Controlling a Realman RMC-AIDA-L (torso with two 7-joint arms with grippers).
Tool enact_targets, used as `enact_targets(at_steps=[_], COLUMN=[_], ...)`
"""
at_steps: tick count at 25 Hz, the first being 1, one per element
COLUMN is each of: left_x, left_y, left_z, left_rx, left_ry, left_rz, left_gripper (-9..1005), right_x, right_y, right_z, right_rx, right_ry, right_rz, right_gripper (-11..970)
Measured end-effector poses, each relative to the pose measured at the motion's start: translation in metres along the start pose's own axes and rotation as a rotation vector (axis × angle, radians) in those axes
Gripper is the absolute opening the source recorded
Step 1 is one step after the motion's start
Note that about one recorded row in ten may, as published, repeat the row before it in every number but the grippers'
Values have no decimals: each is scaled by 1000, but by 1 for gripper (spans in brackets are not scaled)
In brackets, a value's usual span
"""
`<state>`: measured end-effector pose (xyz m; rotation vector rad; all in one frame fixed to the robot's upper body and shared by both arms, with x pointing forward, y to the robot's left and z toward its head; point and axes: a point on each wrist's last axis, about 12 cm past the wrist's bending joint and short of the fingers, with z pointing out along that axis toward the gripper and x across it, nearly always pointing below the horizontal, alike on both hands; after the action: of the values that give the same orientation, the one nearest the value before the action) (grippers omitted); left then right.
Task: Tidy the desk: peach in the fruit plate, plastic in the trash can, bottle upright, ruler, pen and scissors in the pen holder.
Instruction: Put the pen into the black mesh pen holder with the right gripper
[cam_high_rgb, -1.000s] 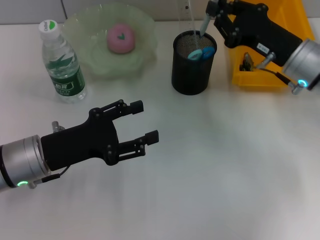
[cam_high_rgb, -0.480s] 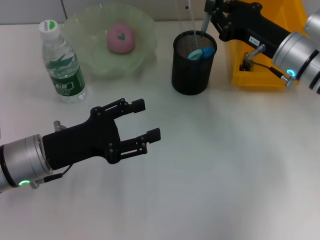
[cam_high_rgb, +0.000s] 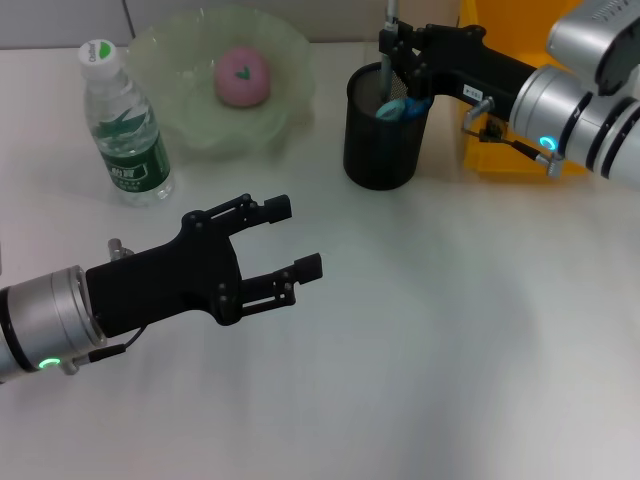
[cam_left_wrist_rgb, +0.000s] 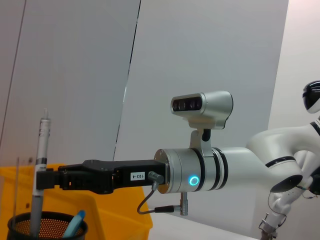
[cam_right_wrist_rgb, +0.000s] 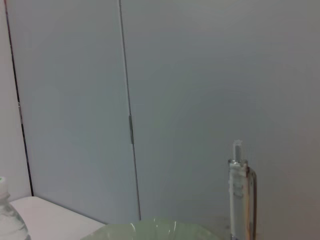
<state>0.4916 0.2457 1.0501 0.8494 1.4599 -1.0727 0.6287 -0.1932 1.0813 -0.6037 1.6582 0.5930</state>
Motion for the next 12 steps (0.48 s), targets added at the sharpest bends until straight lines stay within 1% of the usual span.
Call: enact_targets(at_steps=[9, 12], left_x=[0, -1], left_y=[0, 0], left_z=[0, 0], left_rx=[1, 2], left_ry=[-1, -1], left_rz=[1, 3], left_gripper=[783, 783], right_x=[0, 0], right_y=[0, 1], right_z=[0, -2], right_rx=[-6, -11], right_ry=[-1, -5], right_rz=[13, 14], right_gripper=[129, 154])
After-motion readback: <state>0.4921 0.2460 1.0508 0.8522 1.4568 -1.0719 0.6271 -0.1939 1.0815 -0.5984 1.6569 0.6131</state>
